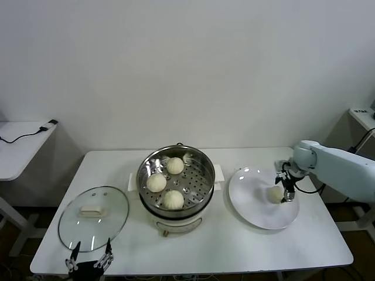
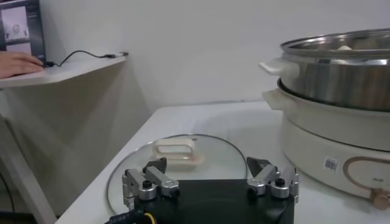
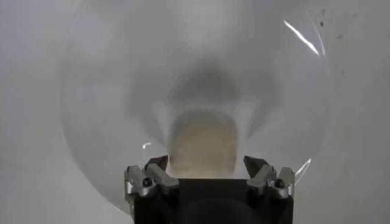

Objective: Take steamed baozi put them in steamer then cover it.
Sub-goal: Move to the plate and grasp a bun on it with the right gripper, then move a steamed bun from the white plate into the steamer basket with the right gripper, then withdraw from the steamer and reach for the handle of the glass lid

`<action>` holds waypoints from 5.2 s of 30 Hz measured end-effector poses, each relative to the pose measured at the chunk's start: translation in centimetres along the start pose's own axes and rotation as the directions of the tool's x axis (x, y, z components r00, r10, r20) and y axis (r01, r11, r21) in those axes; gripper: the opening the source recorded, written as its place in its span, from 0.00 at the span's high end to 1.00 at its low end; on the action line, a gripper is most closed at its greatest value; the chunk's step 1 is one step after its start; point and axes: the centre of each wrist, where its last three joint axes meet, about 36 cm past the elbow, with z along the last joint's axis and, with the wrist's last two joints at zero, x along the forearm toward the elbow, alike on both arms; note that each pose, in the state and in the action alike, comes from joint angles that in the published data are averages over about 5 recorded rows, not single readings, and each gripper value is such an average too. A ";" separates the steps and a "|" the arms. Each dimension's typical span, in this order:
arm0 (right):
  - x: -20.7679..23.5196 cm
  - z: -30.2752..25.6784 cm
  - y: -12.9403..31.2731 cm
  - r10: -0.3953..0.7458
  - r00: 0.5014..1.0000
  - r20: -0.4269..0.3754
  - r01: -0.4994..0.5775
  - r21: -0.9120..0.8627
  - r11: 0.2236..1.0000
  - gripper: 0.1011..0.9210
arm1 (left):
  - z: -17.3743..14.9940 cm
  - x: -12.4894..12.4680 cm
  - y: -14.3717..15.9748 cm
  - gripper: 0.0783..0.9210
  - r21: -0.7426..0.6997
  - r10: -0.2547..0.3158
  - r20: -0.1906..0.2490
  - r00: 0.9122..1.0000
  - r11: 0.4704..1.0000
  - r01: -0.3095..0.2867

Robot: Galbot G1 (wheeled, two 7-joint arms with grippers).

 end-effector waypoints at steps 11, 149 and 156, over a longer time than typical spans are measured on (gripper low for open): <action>0.2 0.1 0.1 0.007 1.000 0.009 -0.007 -0.012 1.000 0.26 | 0.0 0.0 -0.2 0.12 0.000 0.001 0.003 1.000 1.000 -0.001; -10.2 -7.9 43.2 0.953 0.282 0.110 0.159 -0.985 0.067 0.12 | 4.9 -8.6 7.5 0.12 -0.890 0.068 0.377 0.924 0.303 0.341; -9.6 -8.3 44.0 0.959 0.269 0.092 0.170 -0.984 0.047 0.12 | 7.0 -11.8 8.3 0.12 -0.922 0.089 0.368 0.925 0.165 0.351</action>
